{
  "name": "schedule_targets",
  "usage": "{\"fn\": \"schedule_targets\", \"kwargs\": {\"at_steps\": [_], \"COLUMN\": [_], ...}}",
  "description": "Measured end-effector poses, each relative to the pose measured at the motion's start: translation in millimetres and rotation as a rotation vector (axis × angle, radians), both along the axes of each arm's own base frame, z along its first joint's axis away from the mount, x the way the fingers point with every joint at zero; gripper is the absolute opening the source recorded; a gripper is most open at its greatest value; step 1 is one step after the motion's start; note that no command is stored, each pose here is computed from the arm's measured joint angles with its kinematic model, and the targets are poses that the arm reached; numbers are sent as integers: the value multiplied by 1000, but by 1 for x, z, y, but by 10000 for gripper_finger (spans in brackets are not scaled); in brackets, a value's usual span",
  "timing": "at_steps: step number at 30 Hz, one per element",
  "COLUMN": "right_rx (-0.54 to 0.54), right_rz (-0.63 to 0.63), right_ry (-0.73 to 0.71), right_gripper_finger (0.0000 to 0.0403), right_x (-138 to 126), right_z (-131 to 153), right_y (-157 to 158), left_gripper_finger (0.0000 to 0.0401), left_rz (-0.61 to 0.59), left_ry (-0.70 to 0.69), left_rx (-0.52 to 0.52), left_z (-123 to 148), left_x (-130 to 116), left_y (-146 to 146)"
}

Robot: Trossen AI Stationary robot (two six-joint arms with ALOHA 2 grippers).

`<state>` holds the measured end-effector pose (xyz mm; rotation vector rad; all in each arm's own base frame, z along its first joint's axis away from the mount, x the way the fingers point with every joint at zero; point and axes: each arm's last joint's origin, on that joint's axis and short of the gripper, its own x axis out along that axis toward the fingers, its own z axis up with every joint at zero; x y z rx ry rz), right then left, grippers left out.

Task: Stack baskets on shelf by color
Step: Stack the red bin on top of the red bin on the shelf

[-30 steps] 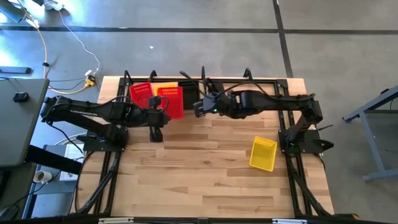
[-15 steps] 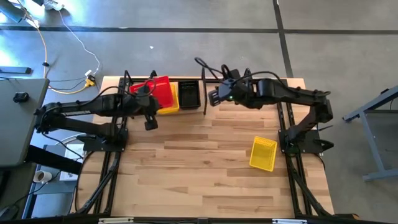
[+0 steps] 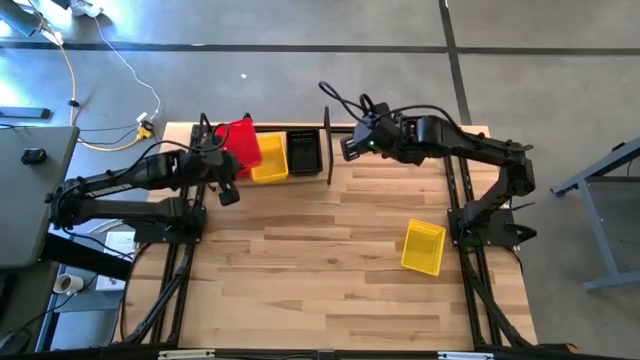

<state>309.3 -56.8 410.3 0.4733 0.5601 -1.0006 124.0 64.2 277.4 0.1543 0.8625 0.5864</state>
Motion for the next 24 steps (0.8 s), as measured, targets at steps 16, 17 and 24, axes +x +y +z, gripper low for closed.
{"fn": "schedule_targets", "kwargs": {"at_steps": [16, 17, 24], "right_rx": [-12, -14, -19], "right_rz": [27, 31, 37], "right_ry": [25, 30, 36], "right_gripper_finger": [149, 149, 149], "right_x": [0, 0, 0], "right_z": [0, 0, 0], "right_y": [-1, -1, -1], "left_gripper_finger": [0, 0, 0], "left_rz": [44, 42, 52], "left_ry": [132, 124, 148], "left_rx": [-46, -60, -84], "left_z": [-6, -6, -7], "left_x": [-24, -25, -34], "left_y": [7, 7, 11]}}
